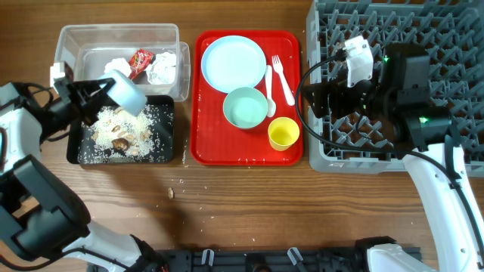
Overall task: Sort waste into correct bins and load items into the dishwasher rack
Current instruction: 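Tip the rice bowl over the black tray with the left gripper, then carry the emptied bowl back onto the red tray with the left gripper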
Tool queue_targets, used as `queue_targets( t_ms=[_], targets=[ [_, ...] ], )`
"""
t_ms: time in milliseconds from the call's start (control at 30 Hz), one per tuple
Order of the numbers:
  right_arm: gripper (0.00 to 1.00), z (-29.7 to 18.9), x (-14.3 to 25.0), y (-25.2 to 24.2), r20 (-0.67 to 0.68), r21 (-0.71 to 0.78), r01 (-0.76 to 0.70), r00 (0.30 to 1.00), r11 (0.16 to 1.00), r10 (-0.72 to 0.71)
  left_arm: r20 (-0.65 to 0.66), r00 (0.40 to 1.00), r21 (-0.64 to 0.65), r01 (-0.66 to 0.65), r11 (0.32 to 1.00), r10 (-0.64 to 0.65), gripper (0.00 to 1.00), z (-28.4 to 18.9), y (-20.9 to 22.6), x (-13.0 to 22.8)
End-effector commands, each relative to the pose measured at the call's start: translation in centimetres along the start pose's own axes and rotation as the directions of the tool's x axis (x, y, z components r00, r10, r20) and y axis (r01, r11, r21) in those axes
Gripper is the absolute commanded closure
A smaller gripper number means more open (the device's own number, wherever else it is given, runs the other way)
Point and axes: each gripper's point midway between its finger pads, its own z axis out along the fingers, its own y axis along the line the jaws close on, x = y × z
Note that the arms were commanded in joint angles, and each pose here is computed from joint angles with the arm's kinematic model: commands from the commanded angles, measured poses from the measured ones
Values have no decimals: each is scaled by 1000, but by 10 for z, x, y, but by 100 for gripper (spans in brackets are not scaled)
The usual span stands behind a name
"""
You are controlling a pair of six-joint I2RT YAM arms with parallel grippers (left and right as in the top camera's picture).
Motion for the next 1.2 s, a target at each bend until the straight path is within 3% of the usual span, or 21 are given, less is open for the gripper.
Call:
queue_targets(
  t_ms=[0,267,367,433,533,633,1167],
  targets=[
    [0,0,-6,4,9,-18,-4,1000,1000,5,-50,991,-77,-130,988,127,96,21,-10,16],
    [0,0,-6,4,9,-18,-4,1000,1000,4,-123,946,-314,-325,892,301,96,49,-7,40],
    [0,0,-6,4,9,-18,-5,1000,1000,5,-125,940,-238,-339,910,317,96,51,-26,48],
    [0,0,-6,4,9,-18,-4,1000,1000,4,-114,962,-98,-261,960,250,96,44,-49,52],
    [0,0,-6,4,10,-18,-4,1000,1000,4,-129,966,55,-218,974,224,96,36,-74,59],
    [0,0,-6,4,10,-18,-3,1000,1000,3,-131,976,47,-167,985,172,96,36,-74,61],
    [0,0,-2,4,-4,-19,-9,1000,1000,9,-75,986,39,-148,988,150,96,19,-78,45]
  ],
)
